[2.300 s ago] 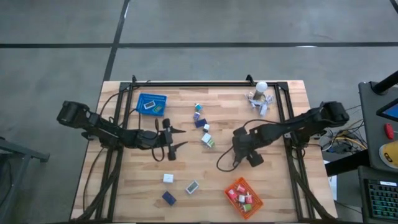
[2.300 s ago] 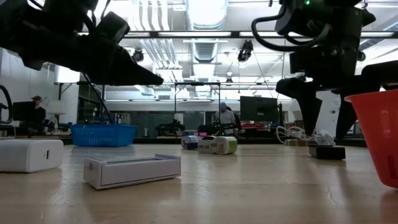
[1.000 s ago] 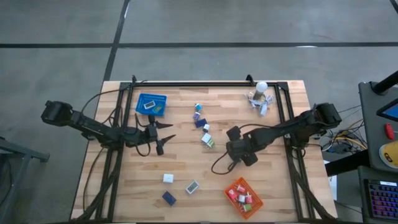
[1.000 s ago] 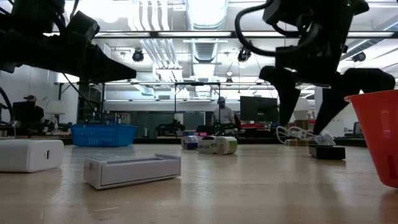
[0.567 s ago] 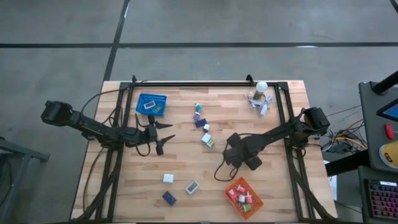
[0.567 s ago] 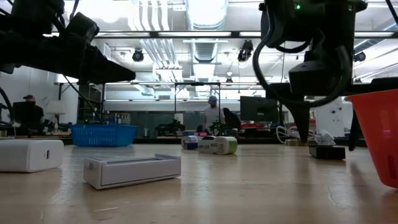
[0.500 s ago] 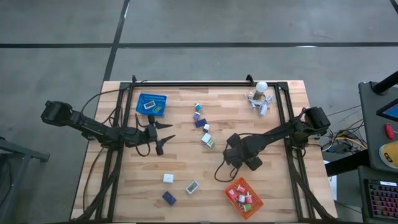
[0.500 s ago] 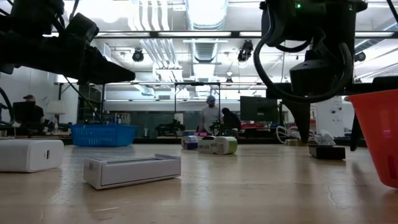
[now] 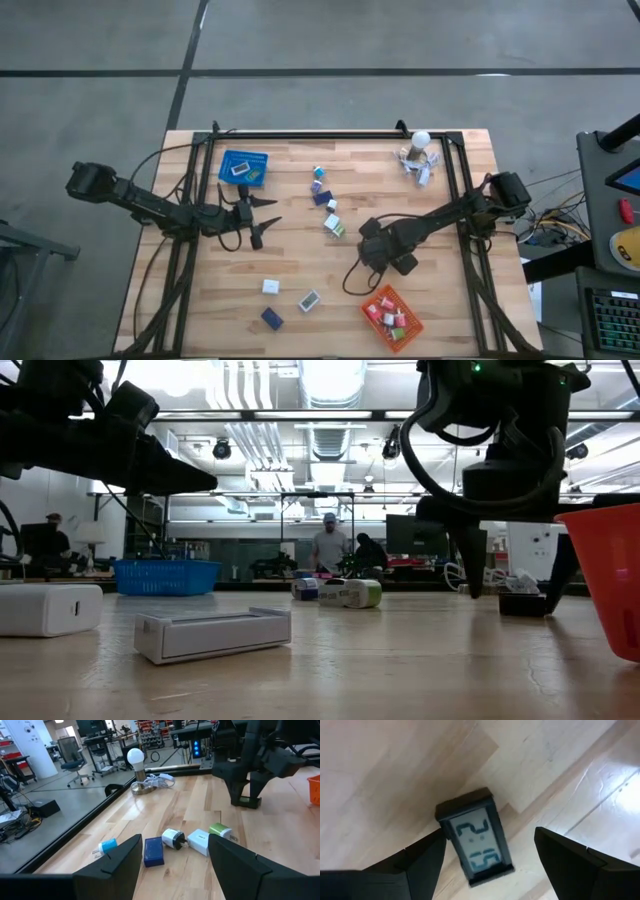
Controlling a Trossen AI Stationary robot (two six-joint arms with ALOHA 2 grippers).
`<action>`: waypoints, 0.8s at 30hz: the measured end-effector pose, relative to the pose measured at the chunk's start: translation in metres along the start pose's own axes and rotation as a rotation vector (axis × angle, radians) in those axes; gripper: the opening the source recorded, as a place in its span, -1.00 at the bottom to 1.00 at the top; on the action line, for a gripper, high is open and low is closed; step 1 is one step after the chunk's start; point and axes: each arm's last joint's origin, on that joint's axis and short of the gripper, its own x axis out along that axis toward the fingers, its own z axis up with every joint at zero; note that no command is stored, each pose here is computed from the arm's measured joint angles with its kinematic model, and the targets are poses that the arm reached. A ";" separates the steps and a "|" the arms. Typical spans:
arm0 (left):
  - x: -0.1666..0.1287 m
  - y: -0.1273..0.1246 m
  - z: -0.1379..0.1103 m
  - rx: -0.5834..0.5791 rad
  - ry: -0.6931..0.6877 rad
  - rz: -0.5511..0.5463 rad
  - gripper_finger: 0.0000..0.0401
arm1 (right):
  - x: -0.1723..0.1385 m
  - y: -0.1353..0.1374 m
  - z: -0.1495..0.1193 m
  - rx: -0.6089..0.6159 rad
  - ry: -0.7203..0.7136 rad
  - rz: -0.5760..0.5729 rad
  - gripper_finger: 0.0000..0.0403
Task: Pick & Place Office items
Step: Put the black digital clock into the blue bin
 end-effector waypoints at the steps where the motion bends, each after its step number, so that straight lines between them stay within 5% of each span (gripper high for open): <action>1: 0.000 0.000 0.000 0.000 0.000 0.000 0.16 | 0.000 0.000 0.000 -0.003 -0.001 0.002 0.47; 14: 0.000 0.000 0.000 0.001 0.001 0.002 0.16 | 0.006 0.003 -0.001 -0.014 -0.008 0.044 0.32; 24: 0.000 0.000 -0.001 0.002 0.002 0.001 0.16 | 0.008 0.004 -0.001 0.005 -0.014 0.089 -0.29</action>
